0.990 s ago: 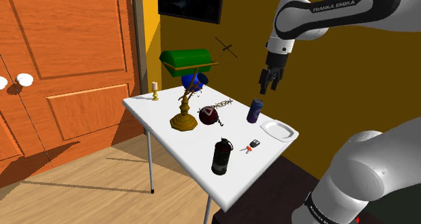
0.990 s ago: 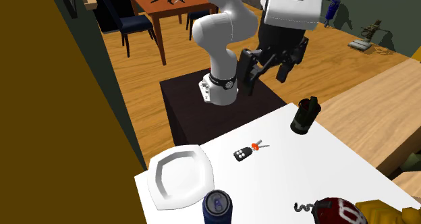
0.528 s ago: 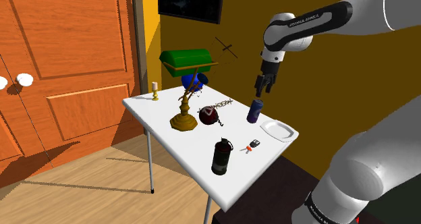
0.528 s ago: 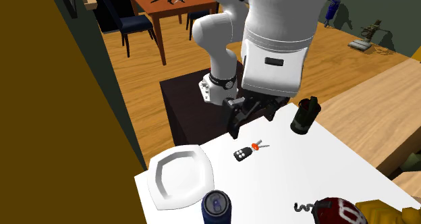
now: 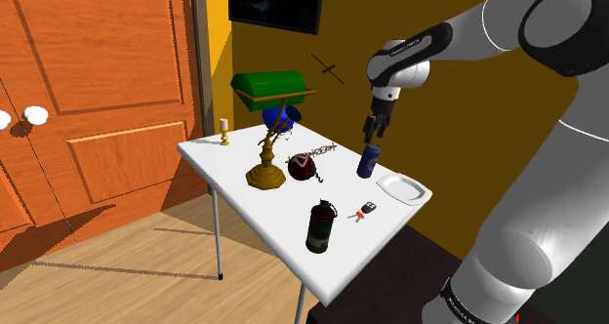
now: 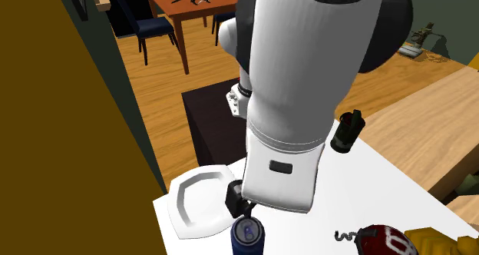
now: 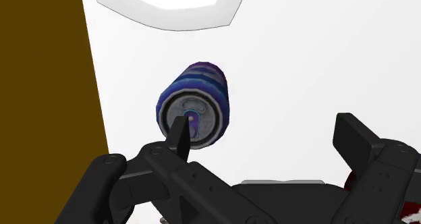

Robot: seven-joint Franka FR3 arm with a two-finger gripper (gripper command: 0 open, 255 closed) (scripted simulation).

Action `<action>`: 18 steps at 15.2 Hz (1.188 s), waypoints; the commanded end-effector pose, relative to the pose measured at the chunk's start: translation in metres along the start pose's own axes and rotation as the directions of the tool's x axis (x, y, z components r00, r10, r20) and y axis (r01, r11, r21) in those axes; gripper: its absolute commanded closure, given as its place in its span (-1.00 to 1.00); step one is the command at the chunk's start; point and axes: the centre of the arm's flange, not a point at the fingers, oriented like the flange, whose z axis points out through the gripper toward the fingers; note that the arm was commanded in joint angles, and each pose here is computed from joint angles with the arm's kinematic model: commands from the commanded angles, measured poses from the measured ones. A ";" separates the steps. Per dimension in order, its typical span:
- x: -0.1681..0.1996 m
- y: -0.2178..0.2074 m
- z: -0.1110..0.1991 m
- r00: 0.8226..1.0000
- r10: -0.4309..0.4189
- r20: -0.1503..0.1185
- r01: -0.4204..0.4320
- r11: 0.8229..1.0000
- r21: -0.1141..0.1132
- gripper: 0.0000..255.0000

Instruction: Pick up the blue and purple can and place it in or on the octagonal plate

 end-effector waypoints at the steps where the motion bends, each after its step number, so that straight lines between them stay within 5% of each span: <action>1: 0.012 0.020 0.014 1.000 -0.006 -0.002 0.006 1.000 -0.001 -1.00; 12: 0.034 0.050 0.075 1.000 -0.015 -0.006 0.015 1.000 -0.001 -1.00; 18: 0.034 0.050 0.075 1.000 -0.015 -0.006 0.015 1.000 -0.001 -1.00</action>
